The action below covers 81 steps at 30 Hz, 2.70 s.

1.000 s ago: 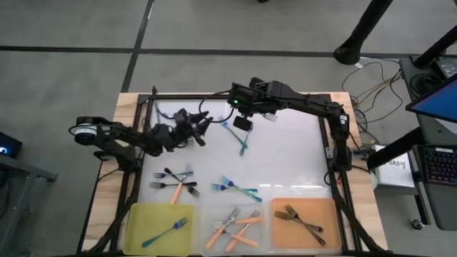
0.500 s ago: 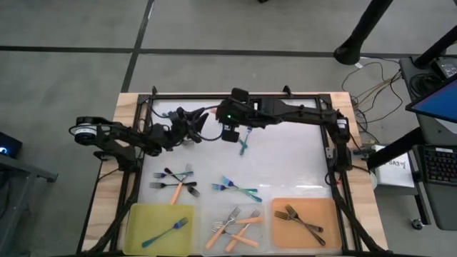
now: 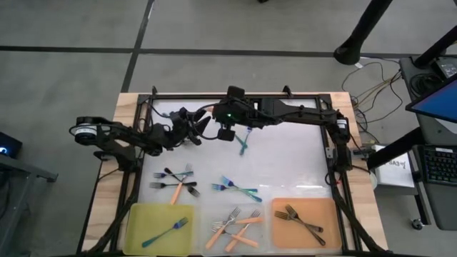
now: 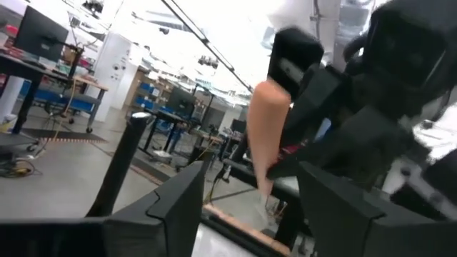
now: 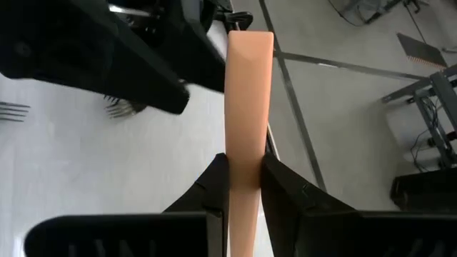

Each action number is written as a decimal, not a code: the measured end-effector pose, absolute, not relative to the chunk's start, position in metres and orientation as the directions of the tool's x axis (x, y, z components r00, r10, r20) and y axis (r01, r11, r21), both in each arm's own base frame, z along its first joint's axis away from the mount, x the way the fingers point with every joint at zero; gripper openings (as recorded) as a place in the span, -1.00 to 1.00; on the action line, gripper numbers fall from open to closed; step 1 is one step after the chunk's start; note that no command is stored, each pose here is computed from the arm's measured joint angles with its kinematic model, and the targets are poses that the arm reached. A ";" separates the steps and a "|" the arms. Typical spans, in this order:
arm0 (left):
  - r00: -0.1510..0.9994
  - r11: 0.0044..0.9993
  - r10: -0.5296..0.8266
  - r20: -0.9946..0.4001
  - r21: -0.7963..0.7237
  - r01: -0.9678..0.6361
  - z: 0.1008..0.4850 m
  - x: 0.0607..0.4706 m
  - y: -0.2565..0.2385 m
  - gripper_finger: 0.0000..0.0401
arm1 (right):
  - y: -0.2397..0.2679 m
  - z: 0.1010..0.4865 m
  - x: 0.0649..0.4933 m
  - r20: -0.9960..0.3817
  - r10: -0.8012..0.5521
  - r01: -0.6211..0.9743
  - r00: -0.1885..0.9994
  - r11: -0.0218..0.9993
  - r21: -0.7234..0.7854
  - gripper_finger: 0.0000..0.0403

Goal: Sort silverware by color (type)
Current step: Put the orange fork into the transparent bin

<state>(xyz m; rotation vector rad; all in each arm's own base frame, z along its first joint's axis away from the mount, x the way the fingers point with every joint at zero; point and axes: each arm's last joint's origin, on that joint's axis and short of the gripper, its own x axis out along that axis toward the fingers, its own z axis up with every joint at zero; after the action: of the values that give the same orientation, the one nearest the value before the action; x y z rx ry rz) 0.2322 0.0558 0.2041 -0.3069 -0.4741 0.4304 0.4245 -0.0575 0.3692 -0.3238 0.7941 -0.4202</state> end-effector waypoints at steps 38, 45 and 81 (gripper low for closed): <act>0.801 0.874 0.486 0.349 -0.226 -0.431 0.231 0.257 0.062 -0.83 | -0.056 0.366 0.413 -0.658 -0.520 0.185 0.544 0.840 -0.510 -0.92; 0.815 0.890 0.448 0.367 -0.268 -0.369 0.237 0.253 0.058 -0.83 | -0.055 0.397 0.374 -0.645 -0.593 0.295 0.482 0.803 -0.518 -0.71; 0.923 0.845 0.347 0.165 -0.482 -0.231 0.232 0.267 -0.238 -0.83 | -0.049 0.378 0.316 -0.819 -0.527 0.581 0.227 0.748 -0.321 -0.57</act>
<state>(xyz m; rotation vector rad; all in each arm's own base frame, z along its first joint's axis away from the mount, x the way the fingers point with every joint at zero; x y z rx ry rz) 0.2670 -0.2379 0.2324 -0.4737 -0.2514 0.3082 0.3160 -0.0485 0.3778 0.0566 1.1037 -0.7639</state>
